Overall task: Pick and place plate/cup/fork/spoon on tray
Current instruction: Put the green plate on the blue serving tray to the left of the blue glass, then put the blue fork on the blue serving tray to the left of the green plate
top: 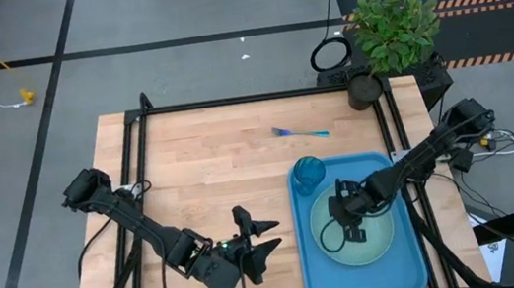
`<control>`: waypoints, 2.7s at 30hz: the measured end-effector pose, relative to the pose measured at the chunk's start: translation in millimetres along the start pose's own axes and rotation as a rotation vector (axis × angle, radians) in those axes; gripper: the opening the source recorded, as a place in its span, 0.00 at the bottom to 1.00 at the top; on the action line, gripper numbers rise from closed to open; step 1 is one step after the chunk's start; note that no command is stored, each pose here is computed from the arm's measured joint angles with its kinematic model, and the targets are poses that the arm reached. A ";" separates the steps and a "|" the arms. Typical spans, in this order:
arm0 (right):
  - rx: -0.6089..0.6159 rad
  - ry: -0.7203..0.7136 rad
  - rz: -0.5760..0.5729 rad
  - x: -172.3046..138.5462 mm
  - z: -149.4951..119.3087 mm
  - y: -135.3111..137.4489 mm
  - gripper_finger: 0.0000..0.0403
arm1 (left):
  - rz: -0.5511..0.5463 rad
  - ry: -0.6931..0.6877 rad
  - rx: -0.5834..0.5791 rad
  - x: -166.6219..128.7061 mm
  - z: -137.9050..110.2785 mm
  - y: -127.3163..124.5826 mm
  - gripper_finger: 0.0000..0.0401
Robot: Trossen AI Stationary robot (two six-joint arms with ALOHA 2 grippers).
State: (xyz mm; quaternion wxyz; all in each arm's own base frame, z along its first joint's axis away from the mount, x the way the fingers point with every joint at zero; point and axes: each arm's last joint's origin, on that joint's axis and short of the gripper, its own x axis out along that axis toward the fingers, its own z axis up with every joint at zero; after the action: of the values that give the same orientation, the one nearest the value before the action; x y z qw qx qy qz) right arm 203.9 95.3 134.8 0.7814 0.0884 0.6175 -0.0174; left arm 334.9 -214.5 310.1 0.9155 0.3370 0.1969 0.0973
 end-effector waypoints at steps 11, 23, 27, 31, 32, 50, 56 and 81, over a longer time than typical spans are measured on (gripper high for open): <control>-0.017 -0.059 0.062 -7.8 7.2 -3.9 0.00 | 0.002 0.001 0.006 0.5 -0.2 0.4 0.54; 0.056 -0.248 0.085 -51.1 3.9 -9.7 0.00 | 0.005 -0.009 -0.013 -0.4 1.3 0.2 0.54; 0.143 -0.314 -0.057 -65.8 -1.9 -26.0 0.00 | 0.040 0.005 -0.005 -1.0 1.0 0.8 0.54; 0.214 -0.301 -0.183 -73.1 -5.5 -48.1 0.00 | 0.061 0.037 -0.021 -0.9 -2.6 2.6 0.54; 0.226 -0.300 -0.210 -74.1 -4.9 -53.8 0.00 | 0.060 0.054 -0.030 -0.5 -4.9 4.4 0.54; 0.135 -0.505 -0.455 -93.7 34.7 -151.3 0.00 | 0.204 0.631 -0.321 9.1 -95.0 58.6 0.54; 0.061 -0.543 -0.457 -91.4 44.1 -184.5 0.00 | 0.223 0.681 -0.337 9.9 -114.6 67.1 0.54; -0.050 -0.450 -0.247 -21.5 101.0 -257.7 0.37 | 0.050 0.456 -0.476 5.6 -155.0 96.6 0.54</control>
State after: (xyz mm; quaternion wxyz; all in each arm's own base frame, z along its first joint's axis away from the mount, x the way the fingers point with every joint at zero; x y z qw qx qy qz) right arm 260.8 -176.1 148.0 0.8930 -0.0132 0.4344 -0.1165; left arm 269.5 -50.2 264.0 0.8982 0.0879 0.3604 0.2358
